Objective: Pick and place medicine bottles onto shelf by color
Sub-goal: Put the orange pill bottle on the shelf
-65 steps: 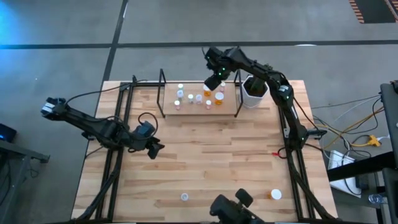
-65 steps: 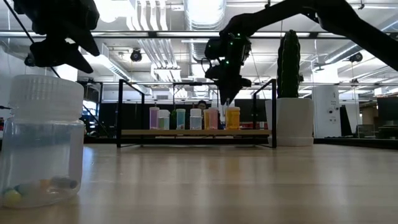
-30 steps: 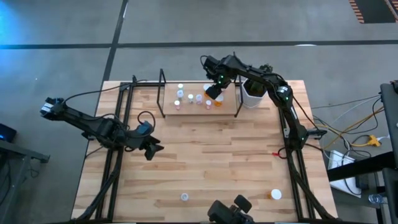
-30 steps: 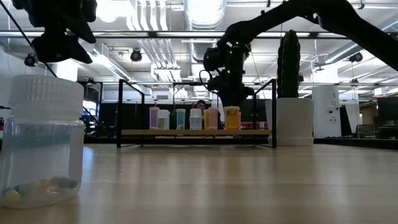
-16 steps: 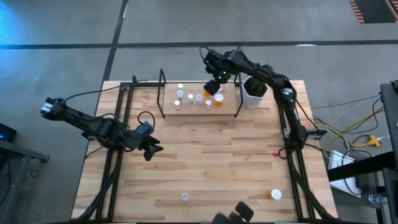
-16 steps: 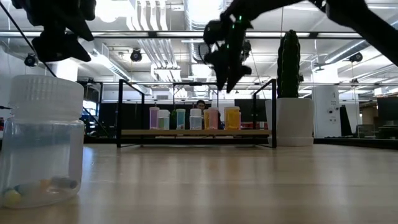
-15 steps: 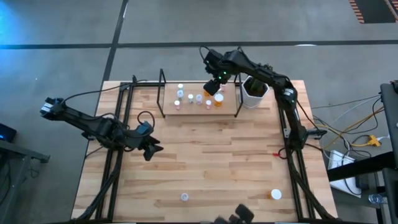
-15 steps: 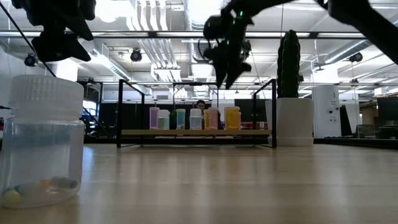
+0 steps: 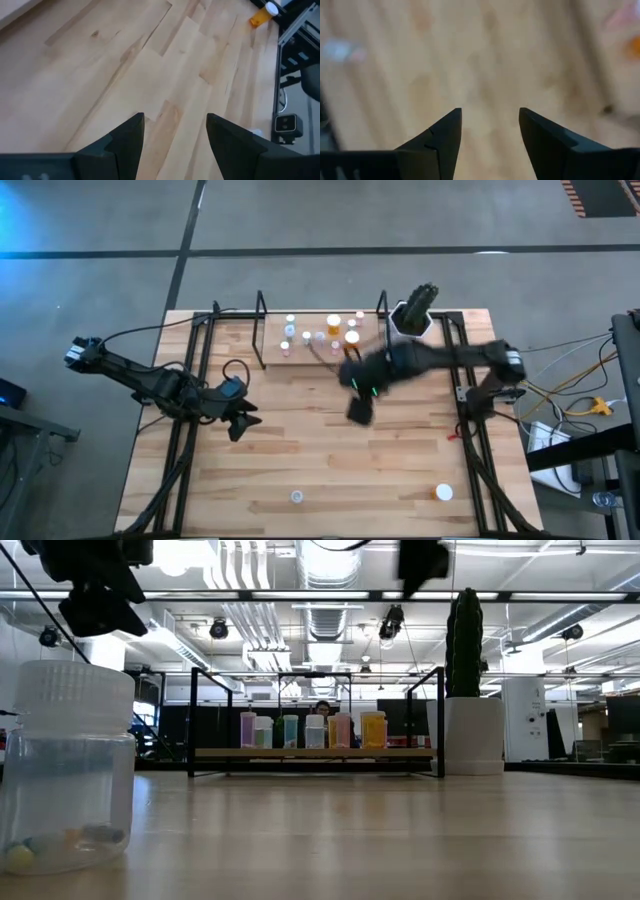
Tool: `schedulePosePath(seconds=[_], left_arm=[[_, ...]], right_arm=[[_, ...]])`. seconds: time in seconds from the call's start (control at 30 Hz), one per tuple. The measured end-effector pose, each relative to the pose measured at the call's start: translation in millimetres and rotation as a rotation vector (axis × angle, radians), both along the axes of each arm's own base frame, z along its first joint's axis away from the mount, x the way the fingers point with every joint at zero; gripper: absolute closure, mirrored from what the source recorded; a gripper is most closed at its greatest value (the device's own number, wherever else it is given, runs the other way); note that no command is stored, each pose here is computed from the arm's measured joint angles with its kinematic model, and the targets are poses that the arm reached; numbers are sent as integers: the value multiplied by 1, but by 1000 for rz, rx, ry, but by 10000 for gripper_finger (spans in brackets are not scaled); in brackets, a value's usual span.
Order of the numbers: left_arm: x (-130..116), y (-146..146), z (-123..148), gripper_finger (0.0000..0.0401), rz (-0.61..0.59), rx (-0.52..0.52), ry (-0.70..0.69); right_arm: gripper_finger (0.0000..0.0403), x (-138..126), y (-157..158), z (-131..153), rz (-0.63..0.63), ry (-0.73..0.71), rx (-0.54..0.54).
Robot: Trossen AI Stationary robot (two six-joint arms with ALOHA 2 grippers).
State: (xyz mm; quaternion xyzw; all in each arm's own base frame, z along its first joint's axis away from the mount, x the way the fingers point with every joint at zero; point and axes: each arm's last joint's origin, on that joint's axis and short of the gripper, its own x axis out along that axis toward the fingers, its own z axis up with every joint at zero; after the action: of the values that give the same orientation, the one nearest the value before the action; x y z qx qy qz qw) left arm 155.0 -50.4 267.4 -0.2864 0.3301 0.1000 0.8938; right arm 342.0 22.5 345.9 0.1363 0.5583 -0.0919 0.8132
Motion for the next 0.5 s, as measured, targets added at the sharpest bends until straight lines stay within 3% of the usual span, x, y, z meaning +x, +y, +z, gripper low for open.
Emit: schedulePosePath(seconds=[0.1,0.27,0.5], left_arm=[[1,0,0,204,-20,21,-7],[1,-1,1,204,-60,47,-18],[1,-1,-1,204,-81,57,-9]], right_arm=[[214,-25,46,-11,-36,57,61],[197,-71,96,-32,-185,218,203],[124,-126,142,-72,-263,546,332]])
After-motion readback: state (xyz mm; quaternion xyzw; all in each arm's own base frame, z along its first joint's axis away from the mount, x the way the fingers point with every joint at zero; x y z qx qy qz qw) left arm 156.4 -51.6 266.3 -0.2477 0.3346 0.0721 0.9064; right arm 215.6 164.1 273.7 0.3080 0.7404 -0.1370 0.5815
